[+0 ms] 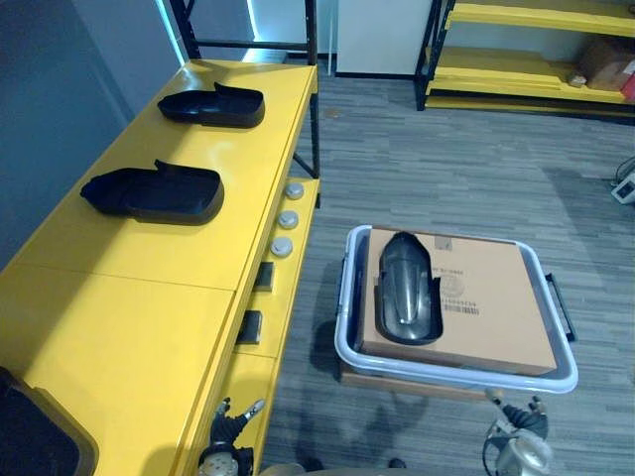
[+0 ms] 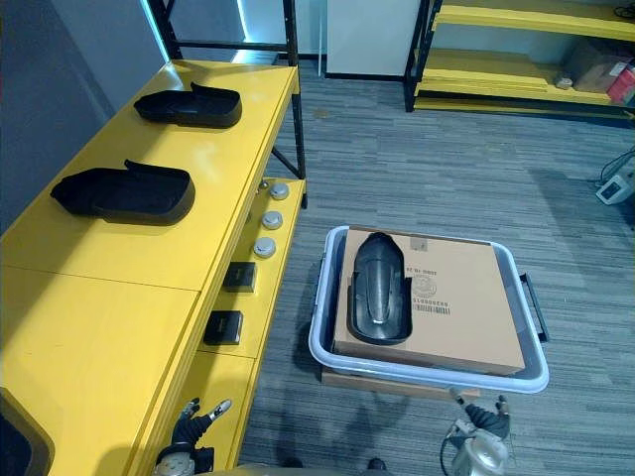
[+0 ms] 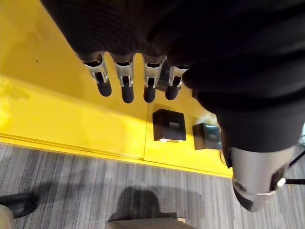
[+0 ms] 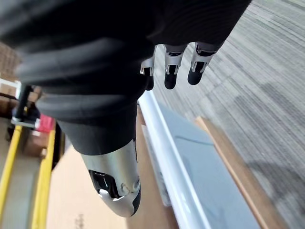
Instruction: Walk over and take plastic housings, then place them on the shelf
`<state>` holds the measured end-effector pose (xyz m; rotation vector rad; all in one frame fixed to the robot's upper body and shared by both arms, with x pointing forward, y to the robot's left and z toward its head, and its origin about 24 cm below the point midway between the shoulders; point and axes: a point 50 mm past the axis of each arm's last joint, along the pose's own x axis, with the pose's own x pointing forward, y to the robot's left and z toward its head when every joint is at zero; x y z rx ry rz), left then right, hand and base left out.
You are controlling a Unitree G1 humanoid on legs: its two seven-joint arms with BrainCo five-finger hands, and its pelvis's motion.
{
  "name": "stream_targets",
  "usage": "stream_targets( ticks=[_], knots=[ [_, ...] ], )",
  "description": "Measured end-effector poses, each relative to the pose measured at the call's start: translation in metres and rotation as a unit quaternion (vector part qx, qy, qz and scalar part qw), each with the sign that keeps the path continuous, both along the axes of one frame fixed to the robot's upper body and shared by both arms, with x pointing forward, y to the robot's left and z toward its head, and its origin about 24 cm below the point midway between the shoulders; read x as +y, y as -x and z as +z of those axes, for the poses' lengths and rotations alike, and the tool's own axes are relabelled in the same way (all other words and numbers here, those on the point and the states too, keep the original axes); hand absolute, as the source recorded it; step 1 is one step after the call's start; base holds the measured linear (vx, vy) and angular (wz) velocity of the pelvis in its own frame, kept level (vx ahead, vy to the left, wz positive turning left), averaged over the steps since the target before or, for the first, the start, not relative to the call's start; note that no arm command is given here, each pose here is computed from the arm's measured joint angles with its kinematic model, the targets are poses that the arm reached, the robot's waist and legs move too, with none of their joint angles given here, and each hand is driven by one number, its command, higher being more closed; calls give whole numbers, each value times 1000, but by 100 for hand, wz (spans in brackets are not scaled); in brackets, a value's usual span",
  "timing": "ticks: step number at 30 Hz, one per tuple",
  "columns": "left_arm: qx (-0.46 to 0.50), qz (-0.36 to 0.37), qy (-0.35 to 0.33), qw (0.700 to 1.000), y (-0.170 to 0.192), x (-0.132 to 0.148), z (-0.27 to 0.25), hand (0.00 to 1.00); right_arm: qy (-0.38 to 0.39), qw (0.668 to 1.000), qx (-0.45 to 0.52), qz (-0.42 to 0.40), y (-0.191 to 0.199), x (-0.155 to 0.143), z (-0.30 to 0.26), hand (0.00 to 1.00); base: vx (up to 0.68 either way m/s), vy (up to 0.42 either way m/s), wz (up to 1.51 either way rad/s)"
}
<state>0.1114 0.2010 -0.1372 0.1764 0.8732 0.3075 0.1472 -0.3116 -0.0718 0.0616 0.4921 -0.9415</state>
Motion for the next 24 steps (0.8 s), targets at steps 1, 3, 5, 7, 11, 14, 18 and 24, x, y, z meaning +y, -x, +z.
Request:
stream_targets(
  ticks=[1, 3, 5, 7, 11, 14, 18, 24],
  knots=[
    [1, 0, 0, 1000, 1, 0, 0, 0, 24, 999, -30, -2, -9, -4, 15, 0, -113, -68, -10],
    [4, 0, 1, 1000, 4, 0, -1, 0, 59, 996, -74, -1, -22, -9, 38, 0, -140, -76, -7],
    [8, 0, 2, 1000, 7, 0, -2, 0, 97, 989, -107, 4, -36, -13, 60, 0, -144, -68, -8],
    [14, -2, 6, 1000, 12, 0, -3, 0, 127, 982, -142, 11, -49, -13, 81, 0, -145, -73, 1],
    [19, -17, 12, 1000, 15, -6, -4, 0, 187, 963, -189, 46, -69, -5, 115, 0, -143, -74, 19],
    [14, -17, 11, 1000, 15, -6, -4, 0, 218, 946, -220, 97, -91, 13, 136, 0, -94, -27, 7],
    [3, -17, 9, 1000, 12, -5, -1, 0, 253, 930, -220, 148, -115, 33, 148, 0, -30, 1, 12],
    [-26, -16, 8, 999, 2, -6, 5, 0, 257, 937, -167, 169, -146, 46, 143, 0, 29, 28, 11]
  ],
)
